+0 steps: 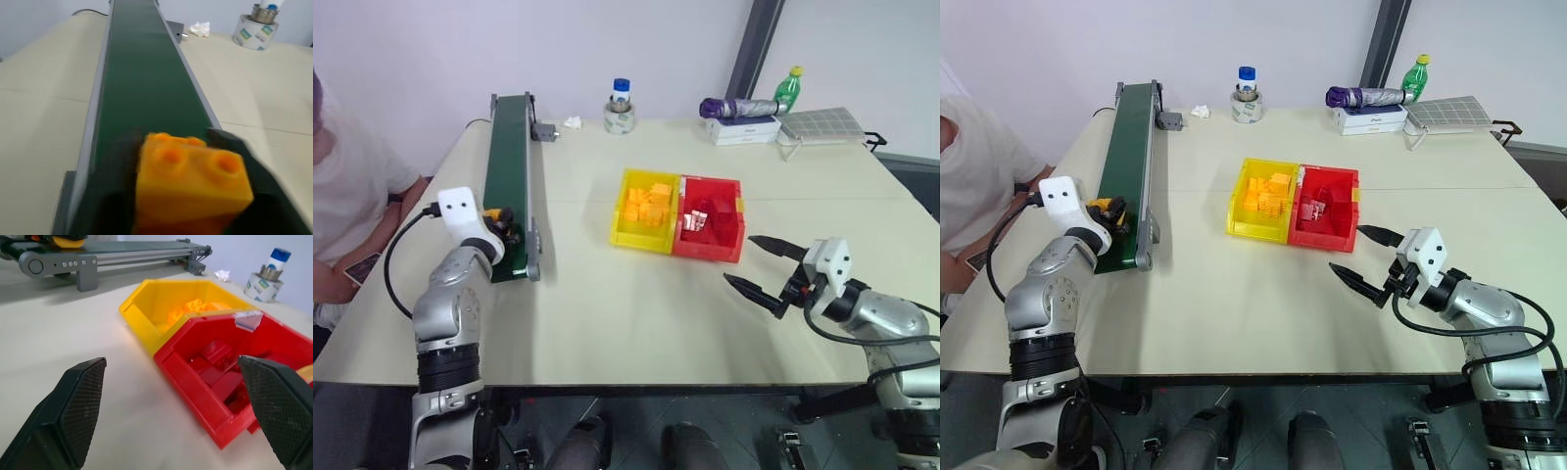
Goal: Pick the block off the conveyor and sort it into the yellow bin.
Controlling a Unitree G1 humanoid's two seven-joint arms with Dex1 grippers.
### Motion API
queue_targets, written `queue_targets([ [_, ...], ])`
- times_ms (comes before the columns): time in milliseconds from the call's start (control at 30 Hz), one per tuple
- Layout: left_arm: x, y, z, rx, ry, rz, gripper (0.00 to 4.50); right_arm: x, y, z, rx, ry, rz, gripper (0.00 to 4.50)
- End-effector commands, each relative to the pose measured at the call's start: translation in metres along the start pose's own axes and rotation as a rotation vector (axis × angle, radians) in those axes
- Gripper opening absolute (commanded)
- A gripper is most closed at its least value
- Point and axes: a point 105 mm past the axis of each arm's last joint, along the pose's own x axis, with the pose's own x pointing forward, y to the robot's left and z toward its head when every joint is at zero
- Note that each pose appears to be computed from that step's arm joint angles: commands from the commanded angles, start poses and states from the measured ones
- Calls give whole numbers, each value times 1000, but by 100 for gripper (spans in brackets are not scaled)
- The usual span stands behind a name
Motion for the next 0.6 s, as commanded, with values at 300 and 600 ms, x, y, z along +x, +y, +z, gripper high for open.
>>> queue_targets([
  [300,-10,-121,47,-55,-182,-422,137,7,-1,11,-43,-39,8,450],
  [600,26,-243,31,-6,-134,-585,137,4,3,14,-55,-35,-14,450],
])
